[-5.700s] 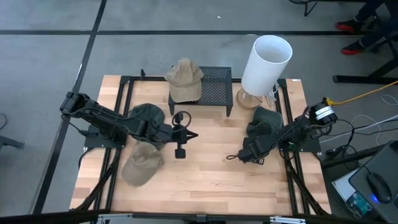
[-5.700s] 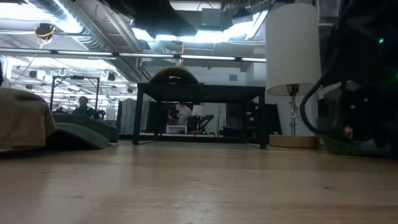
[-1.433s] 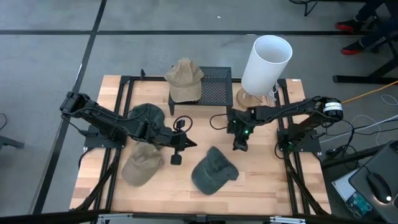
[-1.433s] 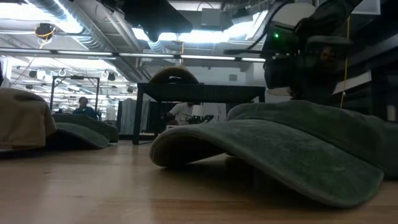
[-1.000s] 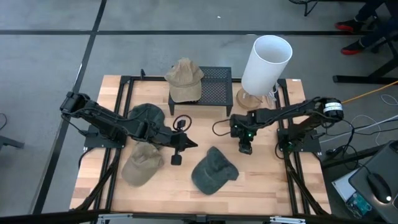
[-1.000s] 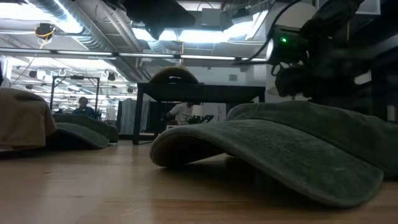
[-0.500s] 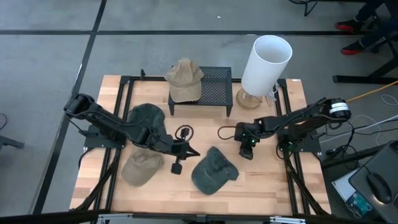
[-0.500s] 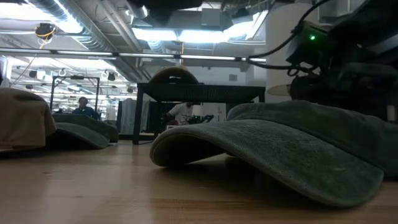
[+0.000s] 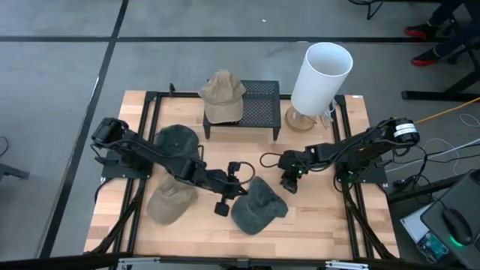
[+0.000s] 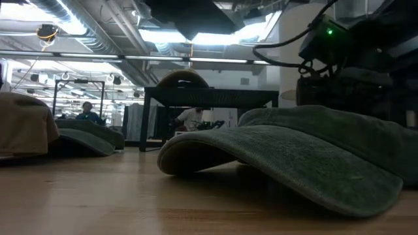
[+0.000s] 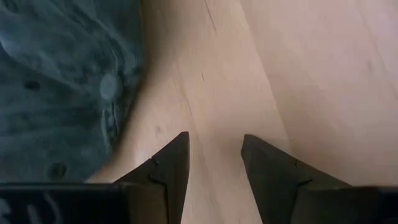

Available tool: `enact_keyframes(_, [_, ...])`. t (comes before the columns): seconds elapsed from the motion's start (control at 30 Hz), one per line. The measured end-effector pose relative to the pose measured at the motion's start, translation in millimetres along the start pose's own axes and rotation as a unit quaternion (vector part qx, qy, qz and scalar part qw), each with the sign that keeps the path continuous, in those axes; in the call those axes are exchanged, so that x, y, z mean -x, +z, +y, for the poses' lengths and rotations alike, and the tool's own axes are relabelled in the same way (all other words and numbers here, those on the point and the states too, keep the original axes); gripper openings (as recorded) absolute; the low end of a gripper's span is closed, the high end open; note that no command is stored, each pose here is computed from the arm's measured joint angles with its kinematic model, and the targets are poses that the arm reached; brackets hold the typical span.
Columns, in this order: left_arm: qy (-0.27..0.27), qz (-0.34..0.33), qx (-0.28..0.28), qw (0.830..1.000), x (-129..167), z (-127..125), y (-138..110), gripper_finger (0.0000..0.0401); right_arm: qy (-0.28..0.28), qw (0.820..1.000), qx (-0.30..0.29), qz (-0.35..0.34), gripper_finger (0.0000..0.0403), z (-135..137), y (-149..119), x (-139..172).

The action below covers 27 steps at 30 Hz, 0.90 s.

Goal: Pick & Place hat
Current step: Put the right dark green cap on the shelf

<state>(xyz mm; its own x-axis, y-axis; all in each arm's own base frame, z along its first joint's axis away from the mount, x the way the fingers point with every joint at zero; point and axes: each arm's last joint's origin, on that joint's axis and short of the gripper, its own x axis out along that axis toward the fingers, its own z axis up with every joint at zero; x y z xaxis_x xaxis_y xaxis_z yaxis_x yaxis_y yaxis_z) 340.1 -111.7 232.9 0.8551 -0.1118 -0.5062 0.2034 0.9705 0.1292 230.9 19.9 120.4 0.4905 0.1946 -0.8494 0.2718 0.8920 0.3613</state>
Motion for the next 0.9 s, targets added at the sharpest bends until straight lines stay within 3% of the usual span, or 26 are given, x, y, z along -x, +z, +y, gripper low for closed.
enact_keyframes(0.3, [-0.023, 0.044, -0.008, 0.999, -12, -3, -1, 0.0003, 0.072, 0.997, 0.005, -0.031, 0.0153, 11, 8, 0])
enact_keyframes(0.77, [-0.017, 0.051, -0.028, 0.998, -16, -1, -4, 0.0004, 0.095, 0.994, 0.015, -0.061, 0.0153, 14, 14, 1])
enact_keyframes(0.9, [-0.018, 0.052, -0.028, 0.998, -17, -1, -5, 0.0001, 0.146, 0.985, 0.041, -0.079, 0.0153, 20, 20, 3])
